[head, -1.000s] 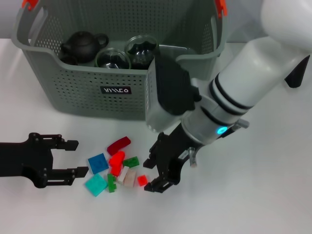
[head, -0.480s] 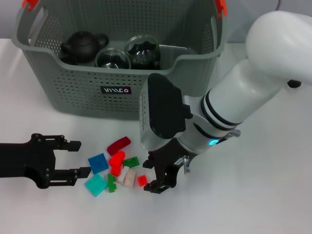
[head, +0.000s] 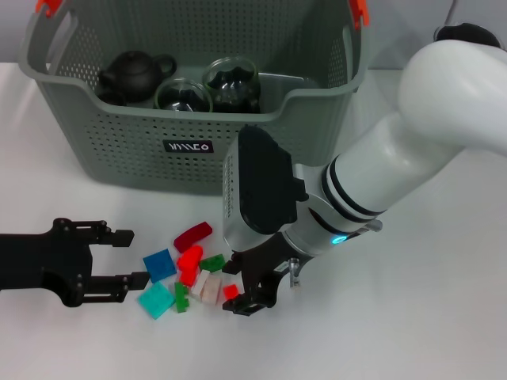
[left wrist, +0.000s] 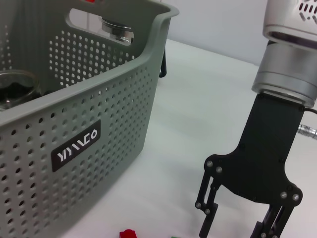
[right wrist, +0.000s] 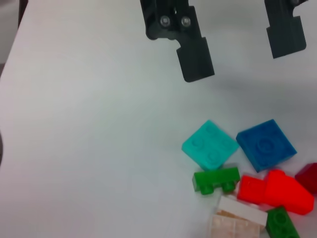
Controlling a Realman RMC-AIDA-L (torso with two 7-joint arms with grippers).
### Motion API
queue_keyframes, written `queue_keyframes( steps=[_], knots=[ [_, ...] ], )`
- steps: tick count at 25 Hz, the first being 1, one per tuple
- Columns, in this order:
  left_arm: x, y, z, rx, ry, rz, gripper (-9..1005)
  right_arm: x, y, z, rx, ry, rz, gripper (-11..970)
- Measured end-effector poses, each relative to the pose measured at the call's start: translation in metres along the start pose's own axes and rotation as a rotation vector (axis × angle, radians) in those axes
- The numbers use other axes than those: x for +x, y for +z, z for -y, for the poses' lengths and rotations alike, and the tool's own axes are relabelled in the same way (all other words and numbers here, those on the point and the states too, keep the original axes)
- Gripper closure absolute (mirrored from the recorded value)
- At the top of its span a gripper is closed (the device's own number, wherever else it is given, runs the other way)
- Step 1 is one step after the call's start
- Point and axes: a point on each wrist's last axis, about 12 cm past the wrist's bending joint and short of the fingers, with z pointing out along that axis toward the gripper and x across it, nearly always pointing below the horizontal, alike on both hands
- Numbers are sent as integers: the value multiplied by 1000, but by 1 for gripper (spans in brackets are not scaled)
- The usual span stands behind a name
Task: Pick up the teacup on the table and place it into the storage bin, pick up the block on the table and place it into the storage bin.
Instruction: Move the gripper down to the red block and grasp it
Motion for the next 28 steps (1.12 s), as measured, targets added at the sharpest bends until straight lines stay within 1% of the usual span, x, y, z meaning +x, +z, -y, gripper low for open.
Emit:
queue_keyframes(
  steps=[7, 27, 28],
  knots=[
    [0, 1, 0, 1, -2, 3, 288, 3, 3, -1, 9, 10, 39, 399],
    [0, 4, -1, 0, -8, 5, 288, 12, 7, -1, 14, 28, 50, 417],
    [0, 3, -2, 0, -7, 5, 288, 11, 7, -1, 14, 27, 51, 441]
  ],
)
